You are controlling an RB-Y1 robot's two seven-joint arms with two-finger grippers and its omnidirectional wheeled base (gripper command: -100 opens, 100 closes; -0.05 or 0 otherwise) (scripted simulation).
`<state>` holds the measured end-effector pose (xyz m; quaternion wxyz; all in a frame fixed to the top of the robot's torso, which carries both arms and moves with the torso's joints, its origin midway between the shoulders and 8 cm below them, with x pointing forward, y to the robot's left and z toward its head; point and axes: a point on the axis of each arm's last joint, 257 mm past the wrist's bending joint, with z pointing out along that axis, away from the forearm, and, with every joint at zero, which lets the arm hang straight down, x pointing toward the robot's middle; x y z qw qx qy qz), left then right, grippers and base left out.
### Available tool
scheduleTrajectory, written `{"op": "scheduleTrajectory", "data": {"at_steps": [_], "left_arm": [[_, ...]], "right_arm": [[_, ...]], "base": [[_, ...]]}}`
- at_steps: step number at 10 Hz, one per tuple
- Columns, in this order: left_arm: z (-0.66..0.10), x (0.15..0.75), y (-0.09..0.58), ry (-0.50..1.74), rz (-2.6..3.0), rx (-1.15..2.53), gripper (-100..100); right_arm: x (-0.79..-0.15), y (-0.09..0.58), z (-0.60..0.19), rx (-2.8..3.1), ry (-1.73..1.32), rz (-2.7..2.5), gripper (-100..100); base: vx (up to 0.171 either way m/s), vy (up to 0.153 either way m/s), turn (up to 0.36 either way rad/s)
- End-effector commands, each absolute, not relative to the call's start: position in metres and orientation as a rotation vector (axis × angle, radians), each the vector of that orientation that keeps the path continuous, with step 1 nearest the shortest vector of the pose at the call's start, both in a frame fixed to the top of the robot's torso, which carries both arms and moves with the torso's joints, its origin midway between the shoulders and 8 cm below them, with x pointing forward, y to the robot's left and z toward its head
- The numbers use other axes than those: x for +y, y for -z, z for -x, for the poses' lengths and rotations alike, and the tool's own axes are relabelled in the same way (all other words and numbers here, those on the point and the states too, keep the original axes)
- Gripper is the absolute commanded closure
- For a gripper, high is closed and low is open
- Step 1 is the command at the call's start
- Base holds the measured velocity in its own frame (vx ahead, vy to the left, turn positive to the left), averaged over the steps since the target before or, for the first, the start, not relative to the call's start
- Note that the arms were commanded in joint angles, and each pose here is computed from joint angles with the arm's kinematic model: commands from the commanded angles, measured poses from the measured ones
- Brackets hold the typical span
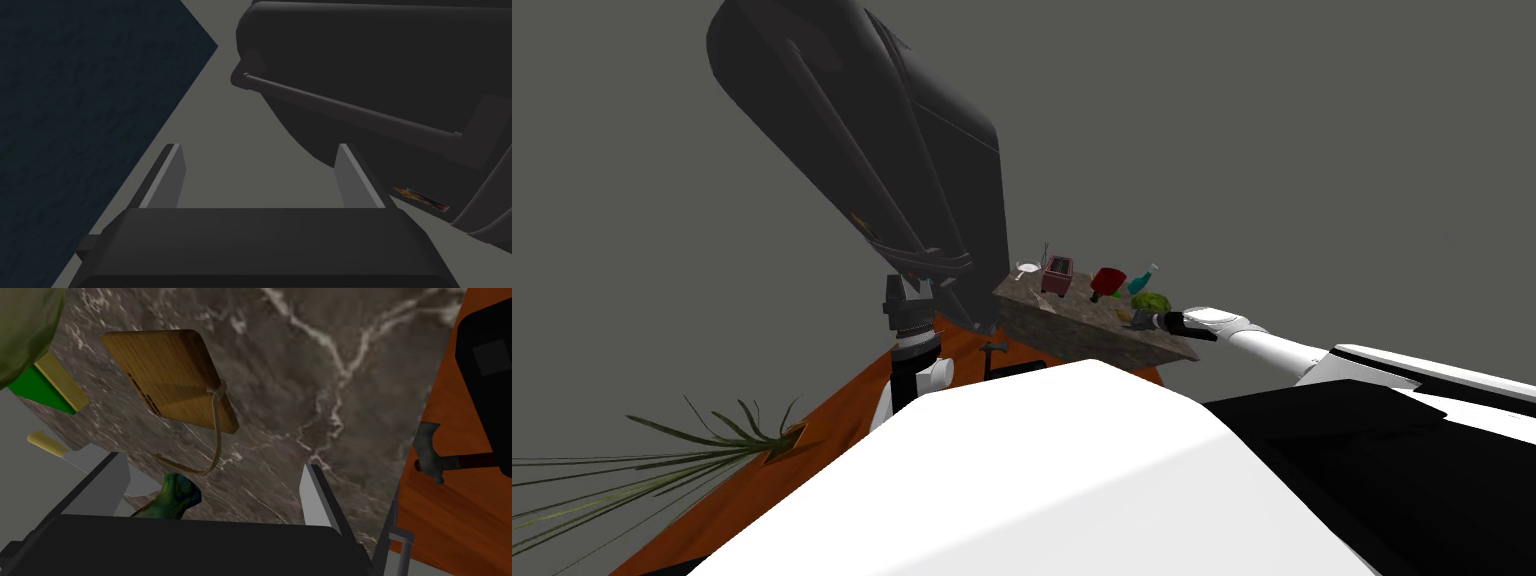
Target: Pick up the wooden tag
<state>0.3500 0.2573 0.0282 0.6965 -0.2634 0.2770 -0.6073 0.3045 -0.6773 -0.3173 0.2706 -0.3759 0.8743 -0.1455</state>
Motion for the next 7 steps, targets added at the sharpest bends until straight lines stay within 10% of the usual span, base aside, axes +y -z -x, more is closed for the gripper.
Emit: {"op": "scheduleTrajectory", "data": {"at_steps": [1,2,3,4,7], "left_arm": [[-0.35,0.2573,-0.0282,1.355,0.588,0.618,0],[-0.35,0.2573,-0.0282,1.355,0.588,0.618,0],[-0.35,0.2573,-0.0282,1.355,0.588,0.618,0],[-0.35,0.2573,-0.0282,1.355,0.588,0.618,0],[-0.35,0.2573,-0.0282,1.355,0.587,0.618,0]], "right_arm": [[-0.6888,0.3172,-0.2981,2.375,0.422,1.03,-100],[-0.6848,0.3153,-0.2997,2.368,0.413,1.023,-100],[-0.6856,0.3151,-0.2993,2.369,0.416,1.025,0],[-0.6855,0.3151,-0.2995,2.378,0.431,0.998,-100],[-0.6855,0.3155,-0.2989,2.388,0.446,0.968,-100]], "base": [[0.026,0.02,0.01],[0.008,0.005,0.002],[0.0,0.0,0.0],[-0.054,-0.044,0.214],[-0.066,-0.055,0.149]]}}
